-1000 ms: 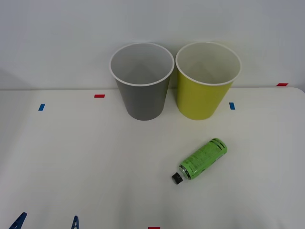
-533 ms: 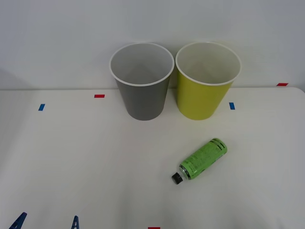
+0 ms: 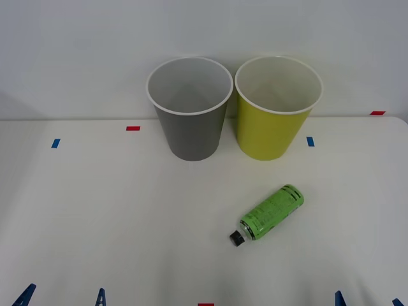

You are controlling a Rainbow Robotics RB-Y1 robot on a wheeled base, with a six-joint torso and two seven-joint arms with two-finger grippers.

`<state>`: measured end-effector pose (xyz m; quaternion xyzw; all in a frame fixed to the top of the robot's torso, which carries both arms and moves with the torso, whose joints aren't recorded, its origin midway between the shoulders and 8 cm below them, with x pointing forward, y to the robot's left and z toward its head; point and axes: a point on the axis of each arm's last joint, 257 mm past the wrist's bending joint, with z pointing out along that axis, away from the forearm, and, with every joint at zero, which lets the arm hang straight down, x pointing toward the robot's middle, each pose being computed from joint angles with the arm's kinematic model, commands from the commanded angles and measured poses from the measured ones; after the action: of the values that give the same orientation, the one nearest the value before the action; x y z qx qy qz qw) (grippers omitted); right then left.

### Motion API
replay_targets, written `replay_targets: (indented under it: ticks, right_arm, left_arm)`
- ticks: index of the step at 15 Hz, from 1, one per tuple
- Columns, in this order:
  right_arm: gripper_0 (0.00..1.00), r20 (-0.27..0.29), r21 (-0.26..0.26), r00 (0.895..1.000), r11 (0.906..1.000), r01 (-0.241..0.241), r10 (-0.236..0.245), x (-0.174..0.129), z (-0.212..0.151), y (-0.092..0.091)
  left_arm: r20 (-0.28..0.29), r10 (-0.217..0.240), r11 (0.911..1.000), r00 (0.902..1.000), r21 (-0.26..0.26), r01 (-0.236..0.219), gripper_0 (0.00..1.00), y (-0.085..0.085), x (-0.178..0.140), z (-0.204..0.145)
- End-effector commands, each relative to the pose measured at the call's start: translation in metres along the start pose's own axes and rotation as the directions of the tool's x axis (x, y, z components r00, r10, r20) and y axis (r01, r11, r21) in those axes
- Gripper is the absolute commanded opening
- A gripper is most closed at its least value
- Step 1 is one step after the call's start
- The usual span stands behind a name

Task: Put cans in the gray bin and PET bottles in the light green bin.

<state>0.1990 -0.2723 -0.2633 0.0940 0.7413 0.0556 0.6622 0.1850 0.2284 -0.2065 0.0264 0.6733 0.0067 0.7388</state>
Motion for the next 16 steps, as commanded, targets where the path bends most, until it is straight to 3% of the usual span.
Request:
replay_targets:
  ticks: [1, 4, 7, 11, 16]
  right_arm:
    - [1.00, -0.065, 0.023, 0.992, 0.9943, -0.104, 0.106, -0.019, 0.033, 0.011]
    - [1.00, -0.134, 0.043, 0.970, 0.9795, -0.197, 0.201, -0.031, 0.059, 0.018]
    - [1.00, -0.177, 0.065, 0.936, 0.9529, -0.296, 0.303, -0.035, 0.074, 0.023]
    - [1.00, -0.229, 0.101, 0.903, 0.9317, -0.349, 0.363, -0.038, 0.090, 0.018]
    - [1.00, -0.316, 0.192, 0.800, 0.8601, -0.473, 0.510, -0.039, 0.103, 0.032]
  left_arm:
    - [0.000, 0.000, 1.0000, 1.0000, 0.000, 0.000, 1.00, 0.000, 0.000, 0.000]
    - [0.000, 0.000, 1.0000, 1.0000, 0.000, 0.000, 1.00, 0.000, 0.000, 0.000]
    - [0.000, 0.000, 1.0000, 1.0000, 0.000, 0.000, 1.00, 0.000, 0.000, 0.000]
    - [0.000, 0.000, 1.0000, 1.0000, 0.000, 0.000, 1.00, 0.000, 0.000, 0.000]
    - [0.000, 0.000, 1.0000, 1.0000, 0.000, 0.000, 1.00, 0.000, 0.000, 0.000]
